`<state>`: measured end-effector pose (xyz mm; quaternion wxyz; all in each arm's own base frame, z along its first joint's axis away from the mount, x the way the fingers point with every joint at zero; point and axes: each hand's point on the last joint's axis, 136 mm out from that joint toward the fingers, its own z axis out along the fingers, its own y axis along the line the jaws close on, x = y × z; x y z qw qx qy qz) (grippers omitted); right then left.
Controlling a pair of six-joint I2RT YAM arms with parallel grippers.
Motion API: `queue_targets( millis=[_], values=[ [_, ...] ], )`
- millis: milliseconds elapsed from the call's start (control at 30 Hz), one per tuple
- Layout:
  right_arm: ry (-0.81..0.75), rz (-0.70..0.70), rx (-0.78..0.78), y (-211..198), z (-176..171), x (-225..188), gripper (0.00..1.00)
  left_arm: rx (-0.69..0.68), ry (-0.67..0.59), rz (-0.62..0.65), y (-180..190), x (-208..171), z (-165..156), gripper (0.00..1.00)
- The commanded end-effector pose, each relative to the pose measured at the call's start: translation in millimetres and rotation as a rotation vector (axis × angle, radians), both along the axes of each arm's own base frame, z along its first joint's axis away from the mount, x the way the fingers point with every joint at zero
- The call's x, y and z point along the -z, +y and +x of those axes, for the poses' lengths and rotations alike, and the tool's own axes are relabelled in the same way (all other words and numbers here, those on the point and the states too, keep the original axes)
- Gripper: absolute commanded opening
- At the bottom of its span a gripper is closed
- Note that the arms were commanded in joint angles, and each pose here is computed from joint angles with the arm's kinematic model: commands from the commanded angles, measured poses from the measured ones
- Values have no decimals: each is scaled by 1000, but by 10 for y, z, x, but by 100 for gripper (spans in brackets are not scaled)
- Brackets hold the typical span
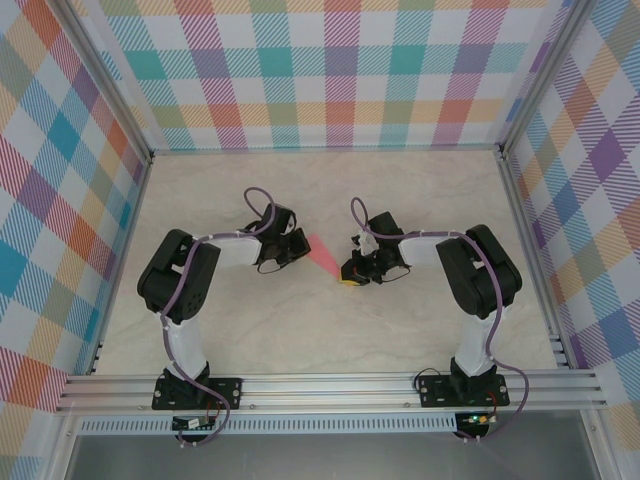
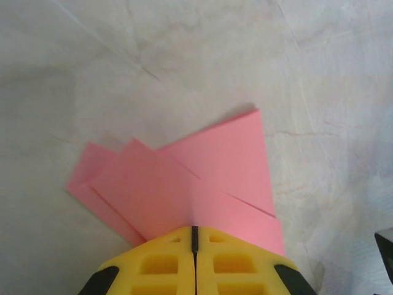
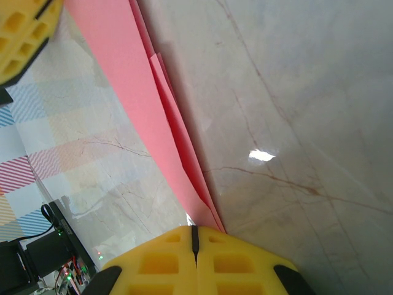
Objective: Fold a paper plane with a square sheet of paper (pick it up from the middle)
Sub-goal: Fold the wing for the fifth time at the center of the table.
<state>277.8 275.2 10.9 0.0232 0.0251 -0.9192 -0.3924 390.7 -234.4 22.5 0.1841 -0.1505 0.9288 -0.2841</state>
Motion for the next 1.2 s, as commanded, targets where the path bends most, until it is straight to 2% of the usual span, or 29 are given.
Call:
queue_targets(
  millis=[0, 500, 700, 800, 933, 1067, 1167],
  values=[
    [189, -337, 48, -596, -452, 768, 2, -99, 36, 151, 492, 247, 113, 6],
    [177, -311, 53, -550, -402, 719, 3, -171, 11, 179, 909, 146, 282, 6],
    [74, -190, 45, -279, -169, 281, 9, -131, -27, 177, 877, -170, 278, 11],
    [-14, -85, 46, -109, -9, -145, 15, -124, -35, 199, 868, -329, 189, 16],
    [-130, -29, 72, -70, 117, -637, 31, -113, -8, 282, 887, -446, -6, 30],
    [-229, -77, 120, -232, 135, -874, 54, -90, -8, 336, 801, -547, -153, 44],
    [-303, -172, 164, -458, 125, -918, 65, -63, -16, 379, 659, -609, -246, 52]
  ],
)
